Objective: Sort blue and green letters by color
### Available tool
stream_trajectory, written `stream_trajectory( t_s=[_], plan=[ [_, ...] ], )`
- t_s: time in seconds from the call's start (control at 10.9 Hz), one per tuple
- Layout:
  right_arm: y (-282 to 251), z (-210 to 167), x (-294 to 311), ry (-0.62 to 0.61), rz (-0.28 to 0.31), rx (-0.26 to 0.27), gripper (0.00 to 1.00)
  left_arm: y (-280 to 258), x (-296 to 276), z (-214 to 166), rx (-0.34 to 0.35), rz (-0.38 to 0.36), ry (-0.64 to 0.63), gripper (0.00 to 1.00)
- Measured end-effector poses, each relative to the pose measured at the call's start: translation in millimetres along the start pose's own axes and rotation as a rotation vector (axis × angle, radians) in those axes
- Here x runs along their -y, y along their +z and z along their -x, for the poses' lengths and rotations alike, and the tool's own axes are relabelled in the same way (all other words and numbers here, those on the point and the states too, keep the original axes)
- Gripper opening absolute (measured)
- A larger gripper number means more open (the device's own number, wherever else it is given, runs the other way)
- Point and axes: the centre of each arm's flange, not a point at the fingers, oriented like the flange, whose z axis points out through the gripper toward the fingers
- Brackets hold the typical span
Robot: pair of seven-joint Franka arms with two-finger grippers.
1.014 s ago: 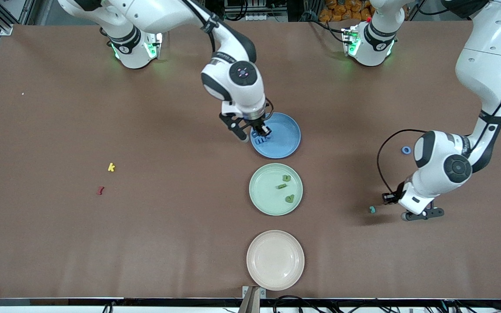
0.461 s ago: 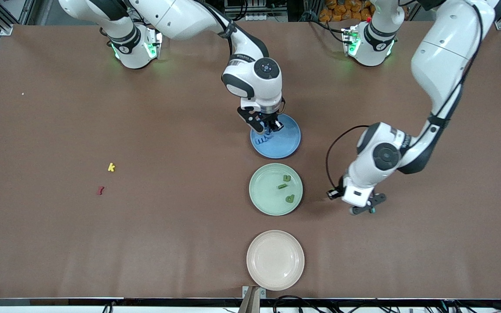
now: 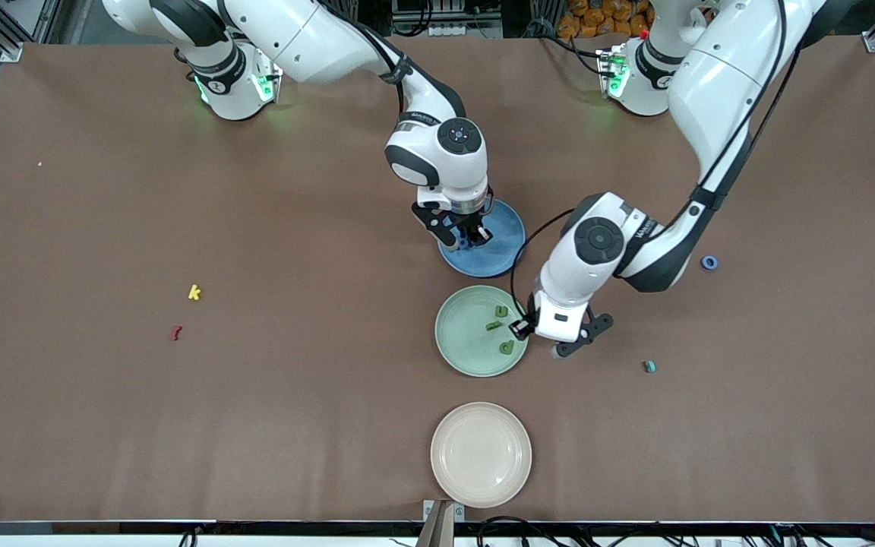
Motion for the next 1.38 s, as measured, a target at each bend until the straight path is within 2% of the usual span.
stream_trajectory(
  t_s=[0.18,0.37,0.64,0.83,1.01,1.2,1.38],
  plan=[
    [-2,-1,3,0.002,-0.007,0.001,0.54,1,-9,13,-0.012,-0.004,0.002,0.39],
    [-12,-2,10,0.006,-0.023,0.001,0.82,4,-1,1,-0.043,-0.024,0.010,0.65],
    [-50,-22,22,-0.027,-0.006,-0.042,0.85,-4,25,-45,-0.069,-0.114,-0.041,1.00],
    [-96,-60,30,-0.088,0.010,-0.081,0.85,-14,56,-83,-0.064,-0.185,-0.032,1.00],
    [-143,-110,33,-0.150,0.030,-0.093,0.85,-23,80,-115,-0.059,-0.211,0.001,1.00],
    [-192,-174,28,-0.221,0.064,-0.094,0.85,-34,91,-126,-0.055,-0.234,0.006,1.00],
    [-233,-237,14,-0.297,0.101,-0.106,0.85,-45,99,-125,-0.022,-0.306,0.054,1.00]
  ],
)
